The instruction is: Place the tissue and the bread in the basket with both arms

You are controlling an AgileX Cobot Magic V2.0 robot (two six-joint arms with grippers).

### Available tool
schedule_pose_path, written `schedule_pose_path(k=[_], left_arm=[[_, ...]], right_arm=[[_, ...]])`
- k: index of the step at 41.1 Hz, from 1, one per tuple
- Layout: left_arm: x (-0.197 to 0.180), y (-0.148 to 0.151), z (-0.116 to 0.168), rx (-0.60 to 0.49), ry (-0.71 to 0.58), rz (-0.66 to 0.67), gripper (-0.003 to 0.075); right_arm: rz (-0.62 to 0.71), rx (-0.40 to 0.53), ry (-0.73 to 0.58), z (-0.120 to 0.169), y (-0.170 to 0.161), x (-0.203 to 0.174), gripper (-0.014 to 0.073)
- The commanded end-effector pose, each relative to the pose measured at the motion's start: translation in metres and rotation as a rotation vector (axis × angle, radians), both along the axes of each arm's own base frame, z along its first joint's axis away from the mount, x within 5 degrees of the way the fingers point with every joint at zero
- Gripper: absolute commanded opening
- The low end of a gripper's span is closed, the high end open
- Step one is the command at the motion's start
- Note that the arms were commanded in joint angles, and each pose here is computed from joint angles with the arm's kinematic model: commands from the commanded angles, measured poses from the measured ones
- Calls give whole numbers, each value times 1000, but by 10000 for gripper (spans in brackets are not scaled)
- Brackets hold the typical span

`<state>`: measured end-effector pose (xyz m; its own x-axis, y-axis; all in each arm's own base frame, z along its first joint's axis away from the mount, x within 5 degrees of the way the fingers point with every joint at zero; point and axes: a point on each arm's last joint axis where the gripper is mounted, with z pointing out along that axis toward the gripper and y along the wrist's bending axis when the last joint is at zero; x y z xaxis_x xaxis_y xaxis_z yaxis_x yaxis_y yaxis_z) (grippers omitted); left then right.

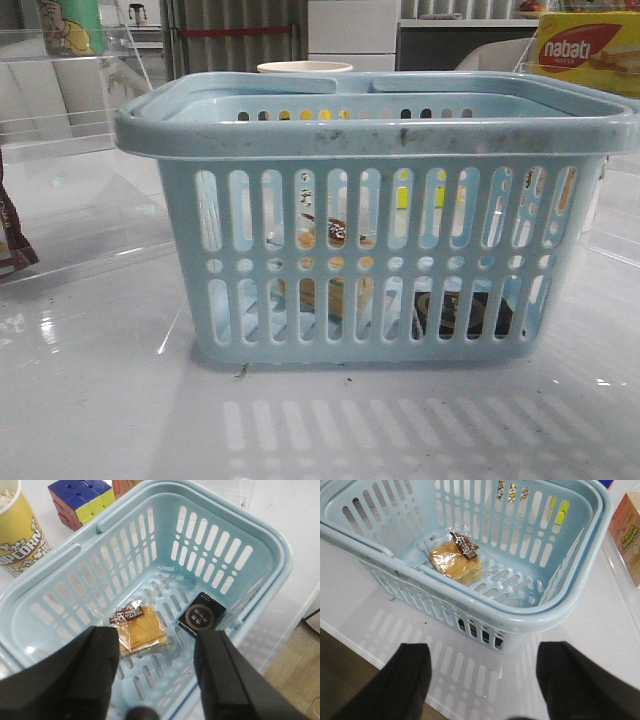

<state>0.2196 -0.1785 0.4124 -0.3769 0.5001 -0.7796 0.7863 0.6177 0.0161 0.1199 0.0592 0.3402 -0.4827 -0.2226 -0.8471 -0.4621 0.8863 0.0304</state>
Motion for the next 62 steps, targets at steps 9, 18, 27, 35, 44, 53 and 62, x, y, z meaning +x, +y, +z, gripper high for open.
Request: schedule_pose_path(k=[9,18,27,35,44,53,62], left_arm=[[-82,56,-2,-94,-101,2,414],[-117,83,-34,-118,-135,20,414],[-129,100,-57,-145,-142,128,414],[-126,105,-69,-96,-138,180,414],[-125,104,-70,-96,-138,180,410],[-125,104,-70,-96,-138,180,247],[-125,104,-70,-96,-138,180,94]], right_arm=[[-5,36,-91,15,0,2,552],[-2,24,-64,12,0,1,552],[4,1,-16,8,-1,-2,552],[6,-12,50,3,-5,-15,552],[4,8,4,0,-12,-29,537],[5,-2,27,-7,-12,-30,286],[6,-5,33,-8,-12,-30,91]])
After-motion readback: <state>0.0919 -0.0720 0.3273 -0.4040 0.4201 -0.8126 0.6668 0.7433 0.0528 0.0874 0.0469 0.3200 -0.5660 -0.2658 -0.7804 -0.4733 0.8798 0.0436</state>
